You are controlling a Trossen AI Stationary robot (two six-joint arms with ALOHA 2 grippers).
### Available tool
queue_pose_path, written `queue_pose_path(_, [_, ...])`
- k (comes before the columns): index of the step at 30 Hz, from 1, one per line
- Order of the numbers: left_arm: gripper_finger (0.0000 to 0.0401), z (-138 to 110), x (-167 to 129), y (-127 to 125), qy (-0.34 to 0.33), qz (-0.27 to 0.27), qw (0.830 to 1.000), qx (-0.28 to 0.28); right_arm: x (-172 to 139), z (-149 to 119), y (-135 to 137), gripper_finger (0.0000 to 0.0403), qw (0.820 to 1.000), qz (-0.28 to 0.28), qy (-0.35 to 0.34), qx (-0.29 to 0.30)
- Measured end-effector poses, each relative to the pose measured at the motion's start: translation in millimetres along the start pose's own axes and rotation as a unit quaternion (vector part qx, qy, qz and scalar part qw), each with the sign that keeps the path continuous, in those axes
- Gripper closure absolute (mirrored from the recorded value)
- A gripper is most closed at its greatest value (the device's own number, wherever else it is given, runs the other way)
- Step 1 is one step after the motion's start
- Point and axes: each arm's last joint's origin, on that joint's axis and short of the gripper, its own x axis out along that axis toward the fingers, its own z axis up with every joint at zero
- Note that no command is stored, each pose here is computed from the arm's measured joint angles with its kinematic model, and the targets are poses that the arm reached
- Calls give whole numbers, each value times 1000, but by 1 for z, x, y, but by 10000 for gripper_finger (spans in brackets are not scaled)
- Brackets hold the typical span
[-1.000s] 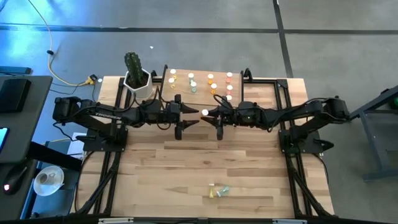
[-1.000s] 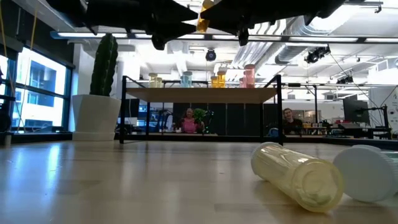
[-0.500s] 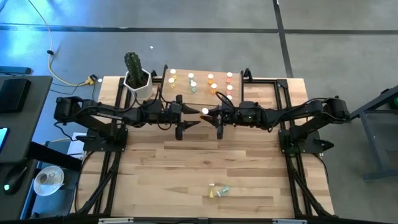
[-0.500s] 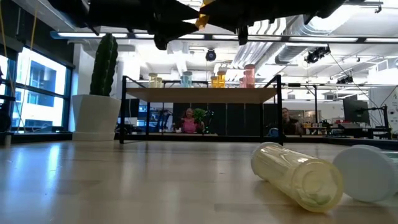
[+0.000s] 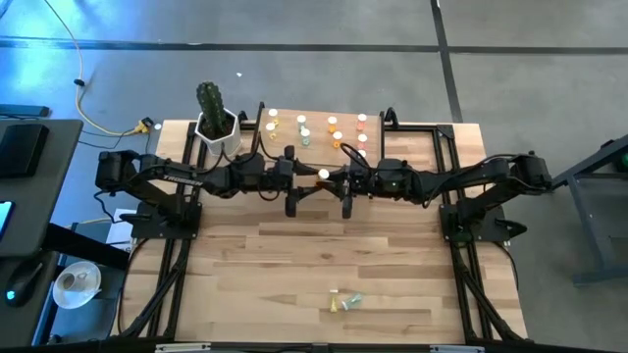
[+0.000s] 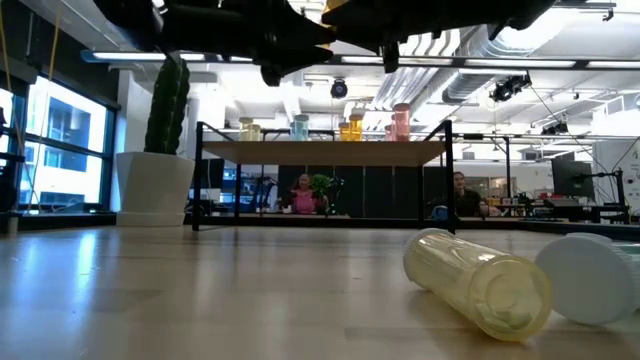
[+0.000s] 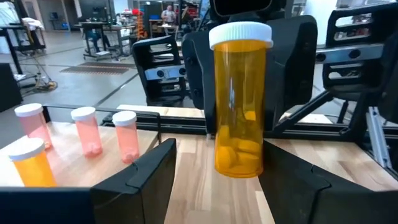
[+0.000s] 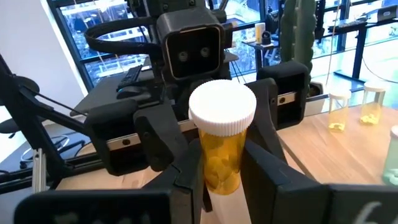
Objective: Pick and place medicine bottles onto shelf by color
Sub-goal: Put the orange pill bottle on the shelf aligned with the other orange pill bottles
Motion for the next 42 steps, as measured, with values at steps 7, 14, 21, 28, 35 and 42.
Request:
queue_pose_path(7, [207, 0, 0, 1, -1, -11, 1000, 0, 0, -2, 0, 334, 1000, -2, 10, -3])
queue_pose_path(14, [252, 0, 0, 1, 0, -11, 1000, -13, 0, -3, -1, 334, 1000, -3, 15, -10])
queue_pose_path(21, [297, 0, 0, 1, 0, -10, 1000, -12, 0, -3, -3, 334, 1000, -8, 18, -17])
queue_pose_path(28, [310, 0, 0, 1, 0, -7, 1000, 4, 0, -3, -7, 334, 1000, -11, 23, -18])
queue_pose_path(35, [305, 0, 0, 1, 1, -7, 1000, 5, 0, -4, -7, 331, 999, -11, 29, -28])
queue_pose_path(42, [306, -2, 0, 2, 7, 3, 1000, 4, 0, -7, -8, 260, 998, -25, 48, -18])
